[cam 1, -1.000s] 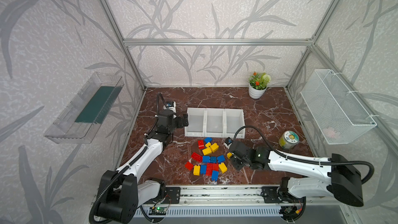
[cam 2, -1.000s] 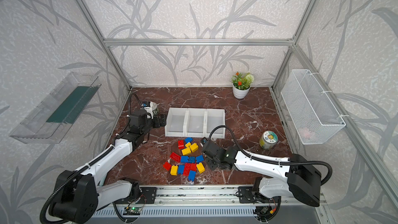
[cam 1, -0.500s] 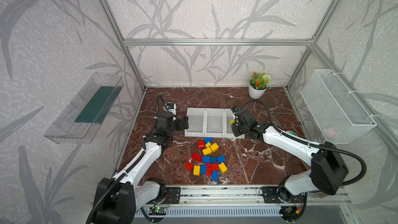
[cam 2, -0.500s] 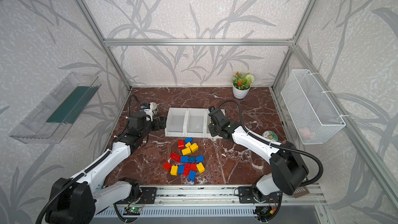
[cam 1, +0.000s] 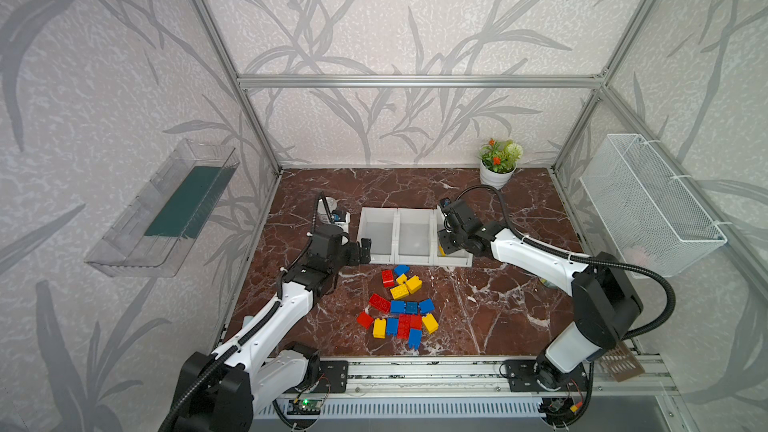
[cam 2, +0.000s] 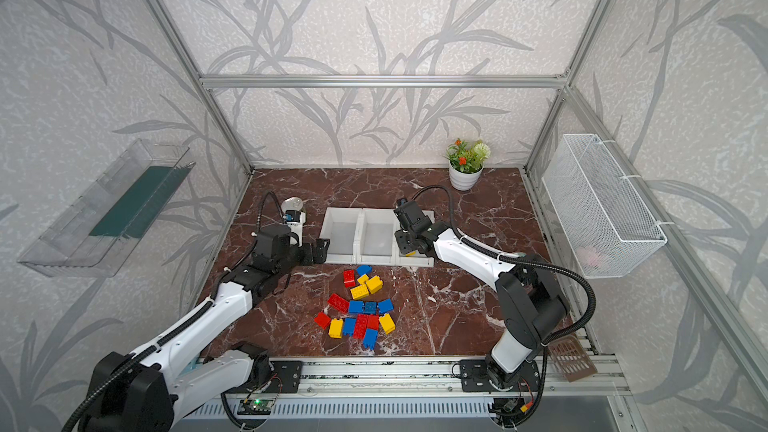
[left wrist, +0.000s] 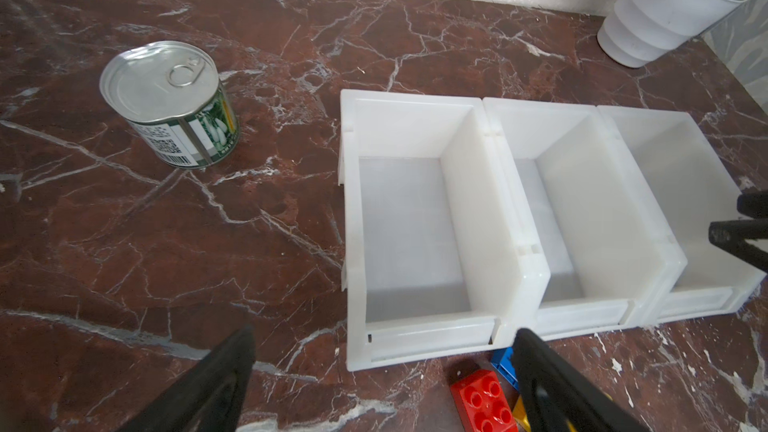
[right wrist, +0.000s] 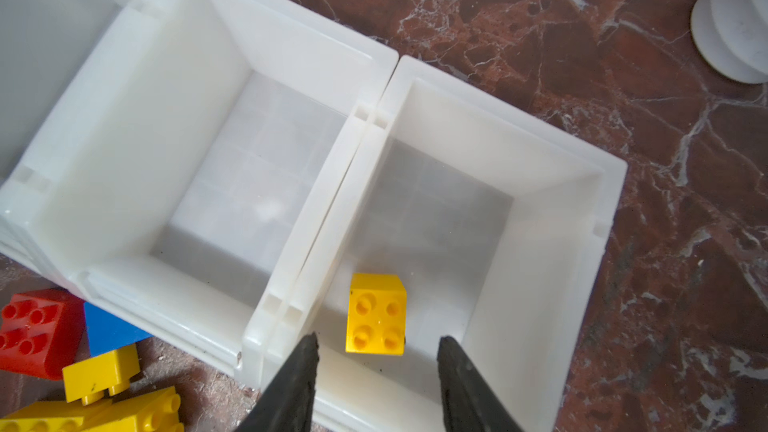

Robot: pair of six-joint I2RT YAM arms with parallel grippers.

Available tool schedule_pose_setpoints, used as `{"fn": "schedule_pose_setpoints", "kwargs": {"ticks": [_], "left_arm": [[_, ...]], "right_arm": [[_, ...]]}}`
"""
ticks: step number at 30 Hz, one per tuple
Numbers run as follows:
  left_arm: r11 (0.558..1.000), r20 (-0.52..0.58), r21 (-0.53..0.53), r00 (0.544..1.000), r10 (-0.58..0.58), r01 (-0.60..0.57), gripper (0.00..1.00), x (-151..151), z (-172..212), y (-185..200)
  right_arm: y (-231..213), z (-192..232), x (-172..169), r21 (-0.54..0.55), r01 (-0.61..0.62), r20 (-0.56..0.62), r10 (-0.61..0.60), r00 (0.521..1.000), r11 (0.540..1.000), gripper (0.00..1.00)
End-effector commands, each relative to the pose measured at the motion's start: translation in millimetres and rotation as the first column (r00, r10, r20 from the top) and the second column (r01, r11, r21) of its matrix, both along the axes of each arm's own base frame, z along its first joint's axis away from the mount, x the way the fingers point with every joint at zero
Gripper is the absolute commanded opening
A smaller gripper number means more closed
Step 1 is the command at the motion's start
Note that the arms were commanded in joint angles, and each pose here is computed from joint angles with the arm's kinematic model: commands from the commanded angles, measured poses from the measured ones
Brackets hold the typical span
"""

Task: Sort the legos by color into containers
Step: 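Drop the yellow brick in the nearest compartment while the left gripper reaches the pile, then lower the left gripper onto a blue brick in the pile and grasp it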

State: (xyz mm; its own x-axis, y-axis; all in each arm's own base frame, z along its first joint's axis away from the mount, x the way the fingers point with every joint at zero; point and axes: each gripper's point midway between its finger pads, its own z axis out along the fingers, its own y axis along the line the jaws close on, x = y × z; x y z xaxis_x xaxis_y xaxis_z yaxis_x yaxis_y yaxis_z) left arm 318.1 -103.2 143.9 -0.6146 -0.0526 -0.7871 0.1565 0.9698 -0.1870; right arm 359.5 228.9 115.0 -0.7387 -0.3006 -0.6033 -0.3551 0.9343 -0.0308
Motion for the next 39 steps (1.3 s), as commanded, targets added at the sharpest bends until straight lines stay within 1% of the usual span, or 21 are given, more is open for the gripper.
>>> {"fn": "schedule_pose_setpoints", "kwargs": {"ticks": [1, 4, 6, 11, 13, 17, 20, 25, 30, 34, 37, 39], "left_arm": [[0.998, -0.022, 0.039, 0.999, -0.049, 0.05, 0.97, -7.6, -2.9, -10.1], [0.994, -0.052, 0.063, 0.995, -0.089, 0.092, 0.96, -17.4, -9.6, -20.9], [0.993, -0.095, 0.064, 0.992, -0.089, 0.095, 0.94, -24.2, -14.0, -25.1], [0.984, -0.177, 0.063, 0.972, -0.152, 0.166, 0.91, -45.8, -27.1, -48.1], [0.979, -0.213, 0.054, 0.96, -0.183, 0.198, 0.9, -54.4, -30.9, -60.2], [0.968, -0.317, 0.002, 0.918, -0.238, 0.252, 0.88, -73.0, -37.3, -85.5], [0.964, -0.382, -0.029, 0.888, -0.256, 0.265, 0.86, -86.4, -43.9, -96.2], [0.965, -0.47, -0.012, 0.85, -0.237, 0.262, 0.83, -103.6, -53.0, -98.1], [0.955, -0.535, -0.028, 0.802, -0.264, 0.296, 0.81, -115.5, -59.8, -108.6], [0.952, -0.555, -0.027, 0.787, -0.269, 0.306, 0.77, -116.6, -59.0, -115.0], [0.949, -0.615, -0.029, 0.743, -0.266, 0.315, 0.71, -129.4, -66.1, -116.7], [0.944, -0.646, -0.039, 0.712, -0.275, 0.329, 0.67, -140.0, -72.3, -118.8]], "right_arm": [[-2.4, 10.3, 2.9, -0.001, 0.014, 0.003, -0.014, 1.0, 1.0, 0.51], [-2.0, 19.4, 0.8, 0.024, 0.023, 0.01, -0.023, 1.0, 0.999, 0.52], [-4.4, 24.7, -1.0, 0.032, 0.031, 0.017, -0.031, 0.999, 0.999, 0.53], [-9.2, 31.5, -7.7, 0.054, 0.048, 0.022, -0.049, 0.999, 0.997, 0.53], [-12.3, 29.9, -12.8, 0.067, 0.067, 0.008, -0.068, 0.998, 0.996, 0.53], [-16.9, 31.5, -19.3, 0.078, 0.074, 0.012, -0.075, 0.997, 0.994, 0.52], [-22.5, 30.1, -23.7, 0.071, 0.085, 0.01, -0.086, 0.996, 0.994, 0.52], [-23.6, 25.1, -33.1, 0.094, 0.088, -0.005, -0.088, 0.996, 0.992, 0.52], [-31.8, 27.5, -41.8, 0.108, 0.11, 0.011, -0.112, 0.994, 0.988, 0.52], [-37.2, 32.9, -44.0, 0.097, 0.108, 0.034, -0.112, 0.993, 0.989, 0.52], [-39.4, 33.3, -41.0, 0.085, 0.102, 0.064, -0.108, 0.992, 0.991, 0.52], [-37.2, 30.6, -40.8, 0.084, 0.093, 0.053, -0.097, 0.994, 0.992, 0.52]]}}
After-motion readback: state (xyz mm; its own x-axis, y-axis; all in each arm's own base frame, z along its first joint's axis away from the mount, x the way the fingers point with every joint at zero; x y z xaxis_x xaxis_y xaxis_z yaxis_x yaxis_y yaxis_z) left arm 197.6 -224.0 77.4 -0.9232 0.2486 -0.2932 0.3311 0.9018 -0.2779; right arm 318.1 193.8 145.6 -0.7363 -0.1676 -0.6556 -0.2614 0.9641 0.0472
